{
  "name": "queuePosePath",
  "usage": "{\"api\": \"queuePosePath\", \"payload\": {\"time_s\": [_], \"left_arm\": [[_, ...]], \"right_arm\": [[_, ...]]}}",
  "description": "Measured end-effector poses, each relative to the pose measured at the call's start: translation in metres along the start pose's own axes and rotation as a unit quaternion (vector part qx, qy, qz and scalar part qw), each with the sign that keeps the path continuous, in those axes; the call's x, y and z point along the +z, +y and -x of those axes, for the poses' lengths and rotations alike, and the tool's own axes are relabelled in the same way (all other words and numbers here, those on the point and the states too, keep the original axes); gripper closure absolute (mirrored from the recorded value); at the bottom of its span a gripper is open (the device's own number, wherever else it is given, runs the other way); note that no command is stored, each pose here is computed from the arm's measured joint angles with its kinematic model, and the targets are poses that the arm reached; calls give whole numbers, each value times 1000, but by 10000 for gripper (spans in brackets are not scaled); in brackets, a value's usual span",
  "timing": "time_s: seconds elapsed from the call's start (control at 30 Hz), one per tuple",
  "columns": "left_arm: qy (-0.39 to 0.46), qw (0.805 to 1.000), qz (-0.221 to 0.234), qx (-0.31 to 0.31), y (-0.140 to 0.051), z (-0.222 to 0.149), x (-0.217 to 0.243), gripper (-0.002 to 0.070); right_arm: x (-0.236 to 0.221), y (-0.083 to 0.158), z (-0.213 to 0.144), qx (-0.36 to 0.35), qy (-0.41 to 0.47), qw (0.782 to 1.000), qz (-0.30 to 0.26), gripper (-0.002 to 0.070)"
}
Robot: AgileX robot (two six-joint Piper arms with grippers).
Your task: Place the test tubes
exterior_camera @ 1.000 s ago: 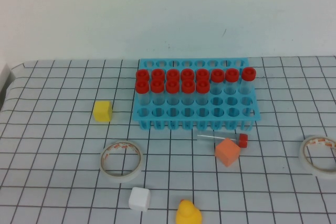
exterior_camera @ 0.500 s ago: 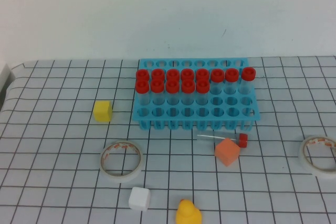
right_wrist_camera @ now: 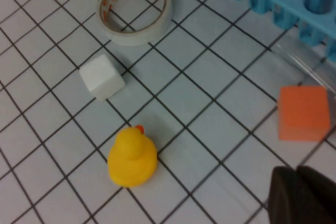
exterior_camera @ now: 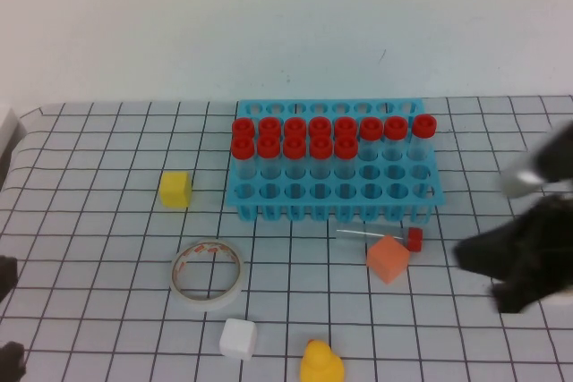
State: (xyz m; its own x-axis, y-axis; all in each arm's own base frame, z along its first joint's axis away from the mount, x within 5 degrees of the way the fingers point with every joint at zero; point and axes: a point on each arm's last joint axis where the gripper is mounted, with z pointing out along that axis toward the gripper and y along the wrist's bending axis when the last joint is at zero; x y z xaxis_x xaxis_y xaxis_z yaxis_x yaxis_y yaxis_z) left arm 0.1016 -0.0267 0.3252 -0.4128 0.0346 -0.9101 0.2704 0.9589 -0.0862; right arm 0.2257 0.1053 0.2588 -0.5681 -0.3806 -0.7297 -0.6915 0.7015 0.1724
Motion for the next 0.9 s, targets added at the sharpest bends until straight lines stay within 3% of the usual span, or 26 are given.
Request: {"api": "queuePosePath", "payload": {"time_s": [0.2,0.43,0.9], "left_arm": [[19,1000,-7,0,-1,-3,0,676],[38,999,-8,8,-1,-7,0,676],[52,999,-12,11,-2,-9,-1,676]], "right_arm": [[67,17,26,-45,5,999,-6,678],[130,8,43,-58,34,998,2,678],[167,-17,23,-101,122,987,-11,678]]}}
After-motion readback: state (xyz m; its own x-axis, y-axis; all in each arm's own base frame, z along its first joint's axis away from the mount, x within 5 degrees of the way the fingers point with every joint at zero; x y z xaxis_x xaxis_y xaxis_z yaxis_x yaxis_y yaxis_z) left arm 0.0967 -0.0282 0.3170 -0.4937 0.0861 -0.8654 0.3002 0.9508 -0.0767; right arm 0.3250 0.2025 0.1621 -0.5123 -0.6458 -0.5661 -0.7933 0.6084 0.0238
